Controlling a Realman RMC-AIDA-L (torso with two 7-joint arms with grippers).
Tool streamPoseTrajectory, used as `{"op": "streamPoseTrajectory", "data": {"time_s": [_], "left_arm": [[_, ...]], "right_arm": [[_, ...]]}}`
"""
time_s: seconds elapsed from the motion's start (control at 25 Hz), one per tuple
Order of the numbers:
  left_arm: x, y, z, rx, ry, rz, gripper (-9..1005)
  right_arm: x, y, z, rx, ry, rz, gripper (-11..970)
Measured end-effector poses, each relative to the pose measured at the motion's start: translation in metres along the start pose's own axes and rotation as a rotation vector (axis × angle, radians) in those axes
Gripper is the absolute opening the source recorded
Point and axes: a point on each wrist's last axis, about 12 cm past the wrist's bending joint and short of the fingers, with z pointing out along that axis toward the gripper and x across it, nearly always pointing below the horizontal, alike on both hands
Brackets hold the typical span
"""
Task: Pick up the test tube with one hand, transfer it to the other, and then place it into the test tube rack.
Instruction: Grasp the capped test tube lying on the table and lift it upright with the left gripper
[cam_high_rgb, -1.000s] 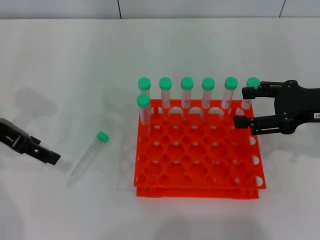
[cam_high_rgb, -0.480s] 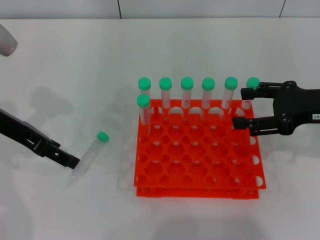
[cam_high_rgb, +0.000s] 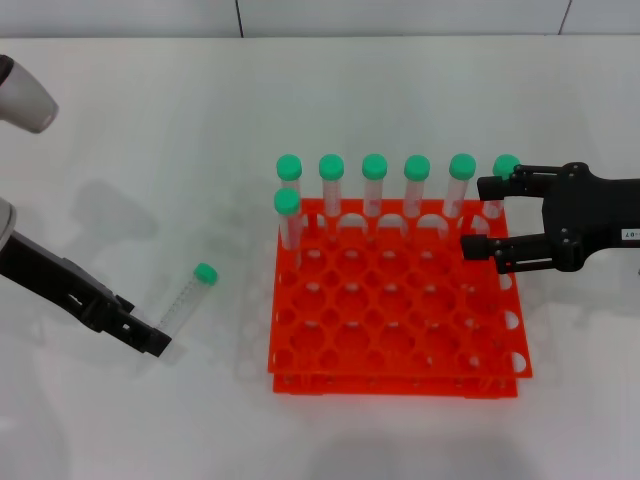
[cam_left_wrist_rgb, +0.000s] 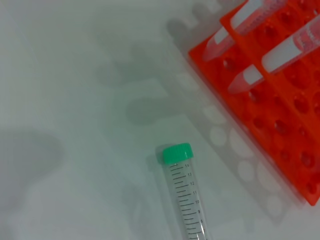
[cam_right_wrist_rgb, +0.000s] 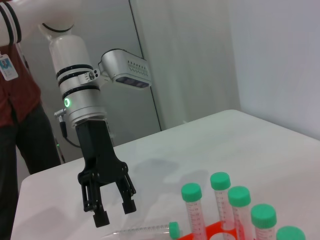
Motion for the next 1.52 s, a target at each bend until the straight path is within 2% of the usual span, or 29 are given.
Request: {"op": "streamPoseTrajectory", "data": {"time_s": [0.72, 0.96, 1.36, 1.52], "left_arm": [[0.0, 0.003, 0.01, -0.016, 0.019, 0.009, 875], [-0.001, 0.002, 0.01, -0.01, 0.022, 0.012, 749], [-0.003, -0.002, 0.017, 0.002, 0.045, 0.024, 607], [-0.003, -0.002, 0.018, 0.006, 0.046, 0.026, 612]], "right_arm": [[0.001, 0.001, -0.001, 0.0, 0.0, -0.002, 826], [0.001, 0.001, 0.0, -0.005, -0.003, -0.002, 826], [0.003, 0.003, -0.002, -0.003, -0.017, 0.004, 826], [0.004, 0.004, -0.002, -0.006, -0.016, 0.003, 826]]}}
